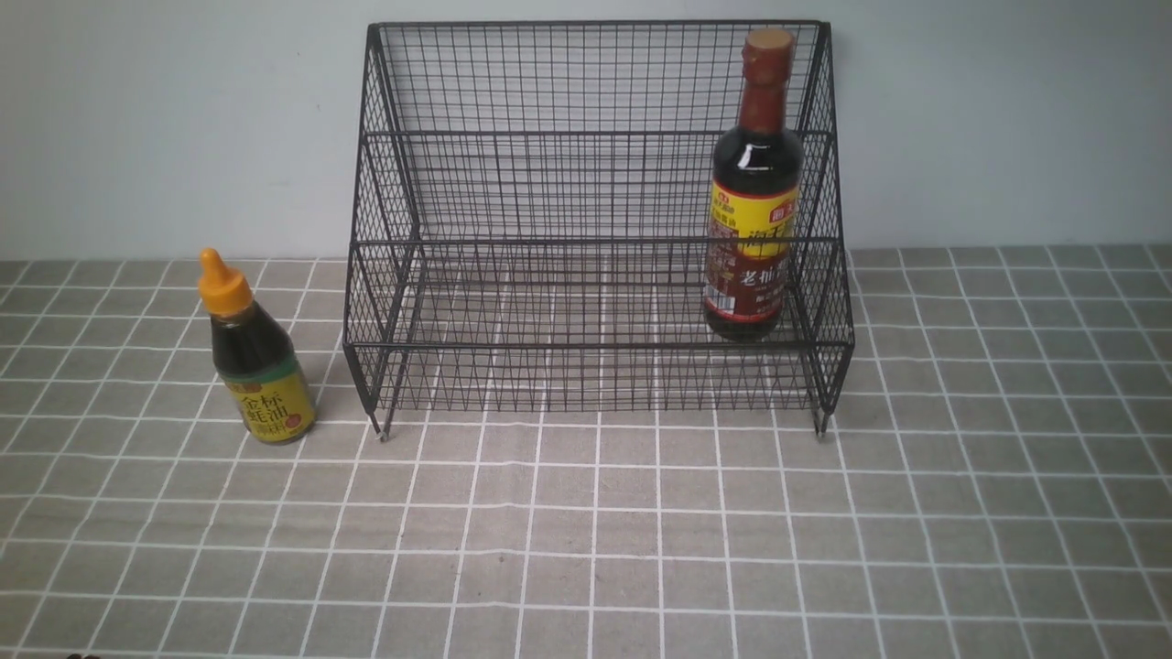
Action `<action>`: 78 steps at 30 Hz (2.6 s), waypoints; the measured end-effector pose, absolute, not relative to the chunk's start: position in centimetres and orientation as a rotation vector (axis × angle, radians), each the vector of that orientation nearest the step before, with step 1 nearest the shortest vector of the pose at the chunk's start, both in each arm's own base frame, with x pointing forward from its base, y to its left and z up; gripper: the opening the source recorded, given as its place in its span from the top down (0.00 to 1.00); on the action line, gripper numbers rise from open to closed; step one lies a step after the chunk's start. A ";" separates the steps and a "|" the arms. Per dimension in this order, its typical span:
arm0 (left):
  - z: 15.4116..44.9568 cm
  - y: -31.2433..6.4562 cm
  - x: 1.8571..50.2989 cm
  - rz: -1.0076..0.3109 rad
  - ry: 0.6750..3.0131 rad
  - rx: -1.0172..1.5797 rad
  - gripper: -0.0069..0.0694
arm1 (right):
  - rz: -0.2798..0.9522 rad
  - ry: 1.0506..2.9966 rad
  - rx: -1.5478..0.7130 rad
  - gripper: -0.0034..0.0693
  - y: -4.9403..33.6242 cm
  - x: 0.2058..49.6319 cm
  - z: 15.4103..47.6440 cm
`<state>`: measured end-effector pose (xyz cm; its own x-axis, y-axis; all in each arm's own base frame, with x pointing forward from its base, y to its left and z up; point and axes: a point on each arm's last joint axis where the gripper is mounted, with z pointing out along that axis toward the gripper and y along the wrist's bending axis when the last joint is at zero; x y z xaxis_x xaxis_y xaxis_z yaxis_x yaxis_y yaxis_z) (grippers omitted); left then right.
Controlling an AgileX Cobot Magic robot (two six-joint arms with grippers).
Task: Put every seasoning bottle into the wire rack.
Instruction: Use the left arm to grab the condiment bottle closest to it
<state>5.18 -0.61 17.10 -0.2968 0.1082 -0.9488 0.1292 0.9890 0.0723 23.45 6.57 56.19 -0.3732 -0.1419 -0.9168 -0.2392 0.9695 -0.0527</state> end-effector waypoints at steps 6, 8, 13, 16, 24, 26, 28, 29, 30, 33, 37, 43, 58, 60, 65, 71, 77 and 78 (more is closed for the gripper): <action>17.1 -0.6 5.2 -0.021 1.876 0.172 0.92 | 0.134 1.856 -0.187 0.97 3.3 13.6 57.5; 17.1 -0.6 5.2 -0.021 1.876 0.172 0.92 | 0.147 1.868 -0.169 0.97 2.4 10.7 56.0; 17.1 -0.6 5.2 -0.021 1.876 0.172 0.92 | 0.212 1.736 -0.126 0.97 0.7 4.8 49.3; 17.1 -0.6 5.2 -0.021 1.876 0.172 0.92 | 0.250 1.593 -0.119 0.97 0.3 3.1 45.6; 17.1 -0.6 5.2 -0.021 1.876 0.172 0.92 | 0.310 1.345 -0.122 0.97 0.2 1.4 35.7; 17.1 -0.6 5.2 -0.021 1.876 0.172 0.92 | 0.311 1.331 -0.124 0.97 0.2 1.4 34.7; 17.1 -0.6 5.2 -0.021 1.876 0.172 0.92 | 0.309 1.324 -0.127 0.97 0.2 1.4 33.5; 17.1 -0.6 5.2 -0.021 1.876 0.172 0.92 | 0.313 1.327 -0.135 0.97 0.2 1.4 32.8; 17.1 -0.6 5.2 -0.021 1.876 0.172 0.92 | 0.304 1.348 -0.133 0.97 0.4 1.8 31.9; 17.1 -0.6 5.2 -0.021 1.876 0.172 0.92 | 0.293 1.393 -0.144 0.97 0.6 2.5 30.5; 17.1 -0.6 5.2 -0.021 1.876 0.172 0.92 | 0.261 1.474 -0.167 0.97 0.8 3.5 27.8; 17.1 -0.6 5.2 -0.021 1.876 0.172 0.92 | 0.115 1.629 -0.114 0.97 0.6 4.9 22.3; 17.1 -0.6 5.2 -0.021 1.876 0.172 0.92 | -0.023 1.766 0.108 0.97 -0.5 5.4 18.2; 17.1 -0.6 5.2 -0.021 1.876 0.172 0.92 | -0.019 1.768 0.111 0.97 -0.5 5.4 18.1; 17.1 -0.6 5.2 -0.021 1.876 0.172 0.92 | -0.019 1.768 0.111 0.97 -0.5 5.4 18.2; 17.1 -0.6 5.2 -0.021 1.876 0.172 0.92 | -0.019 1.768 0.111 0.97 -0.5 5.4 18.2; 17.1 -0.6 5.2 -0.021 1.876 0.172 0.92 | -0.019 1.768 0.111 0.97 -0.5 5.4 18.2; 17.1 -0.6 5.2 -0.021 1.876 0.172 0.92 | -0.019 1.768 0.111 0.97 -0.5 5.4 18.2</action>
